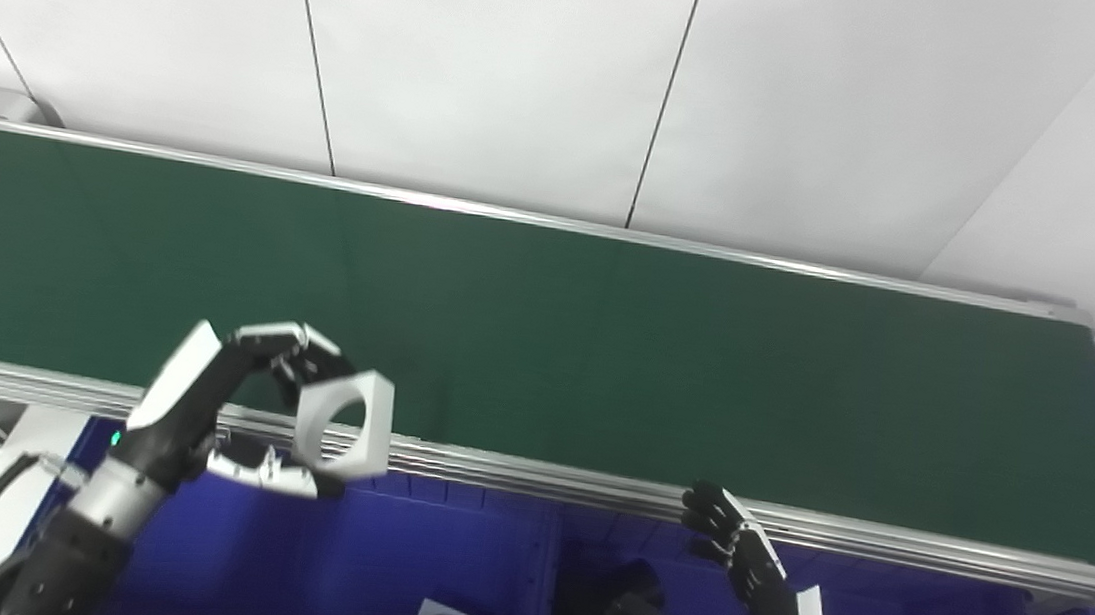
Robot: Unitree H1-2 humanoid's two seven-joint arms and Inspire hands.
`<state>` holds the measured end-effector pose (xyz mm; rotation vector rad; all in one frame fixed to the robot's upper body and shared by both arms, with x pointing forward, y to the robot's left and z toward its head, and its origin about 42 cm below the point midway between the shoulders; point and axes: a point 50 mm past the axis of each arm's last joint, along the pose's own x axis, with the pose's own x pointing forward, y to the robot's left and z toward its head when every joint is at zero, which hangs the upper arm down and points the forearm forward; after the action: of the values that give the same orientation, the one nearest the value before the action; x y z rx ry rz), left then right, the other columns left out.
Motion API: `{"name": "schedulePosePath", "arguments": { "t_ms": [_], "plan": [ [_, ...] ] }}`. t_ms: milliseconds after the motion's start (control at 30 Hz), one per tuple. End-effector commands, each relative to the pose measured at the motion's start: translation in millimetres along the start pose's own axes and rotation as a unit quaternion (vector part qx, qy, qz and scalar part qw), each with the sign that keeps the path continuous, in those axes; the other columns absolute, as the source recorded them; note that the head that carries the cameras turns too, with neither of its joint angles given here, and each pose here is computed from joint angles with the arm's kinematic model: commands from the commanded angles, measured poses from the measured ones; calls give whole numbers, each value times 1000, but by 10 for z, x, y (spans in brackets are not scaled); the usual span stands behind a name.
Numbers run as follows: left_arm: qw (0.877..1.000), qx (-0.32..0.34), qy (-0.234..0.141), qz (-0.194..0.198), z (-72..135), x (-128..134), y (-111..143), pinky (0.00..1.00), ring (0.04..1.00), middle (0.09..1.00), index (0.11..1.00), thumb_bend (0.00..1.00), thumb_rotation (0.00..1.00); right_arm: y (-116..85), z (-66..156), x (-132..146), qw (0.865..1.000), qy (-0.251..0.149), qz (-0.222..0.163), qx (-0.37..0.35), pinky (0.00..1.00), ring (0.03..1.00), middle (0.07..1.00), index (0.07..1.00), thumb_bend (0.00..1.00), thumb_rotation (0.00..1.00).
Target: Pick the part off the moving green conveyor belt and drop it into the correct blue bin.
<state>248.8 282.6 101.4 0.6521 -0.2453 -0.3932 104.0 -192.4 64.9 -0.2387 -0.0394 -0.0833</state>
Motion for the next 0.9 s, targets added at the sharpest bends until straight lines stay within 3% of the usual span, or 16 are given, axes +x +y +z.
{"name": "schedulePosePath", "arguments": {
  "t_ms": [0, 167, 333, 633, 867],
  "plan": [
    [999, 11, -38, 1, 118, 34, 42, 269, 354, 454, 534, 515, 0, -1, 112, 56, 1000, -18, -6, -1, 689, 754, 787, 815, 811, 346],
    [998, -5, -38, -49, 137, -15, -110, 375, 443, 457, 530, 514, 0, -2, 125, 76, 1000, -19, -7, 4, 687, 753, 788, 811, 809, 324],
    [993, 11, -7, -121, 209, 0, -232, 402, 458, 457, 527, 514, 0, -3, 128, 77, 1000, -21, -9, 4, 693, 754, 788, 812, 813, 332],
    [982, 28, 24, -183, 271, 67, -469, 484, 564, 513, 478, 516, 0, -2, 137, 86, 1000, -22, -10, 0, 693, 753, 793, 809, 820, 341],
    [977, 62, 42, -200, 277, 50, -637, 485, 529, 466, 540, 513, 0, 14, 127, 85, 1000, -15, -10, 8, 695, 752, 795, 810, 831, 343]
  ]
}}
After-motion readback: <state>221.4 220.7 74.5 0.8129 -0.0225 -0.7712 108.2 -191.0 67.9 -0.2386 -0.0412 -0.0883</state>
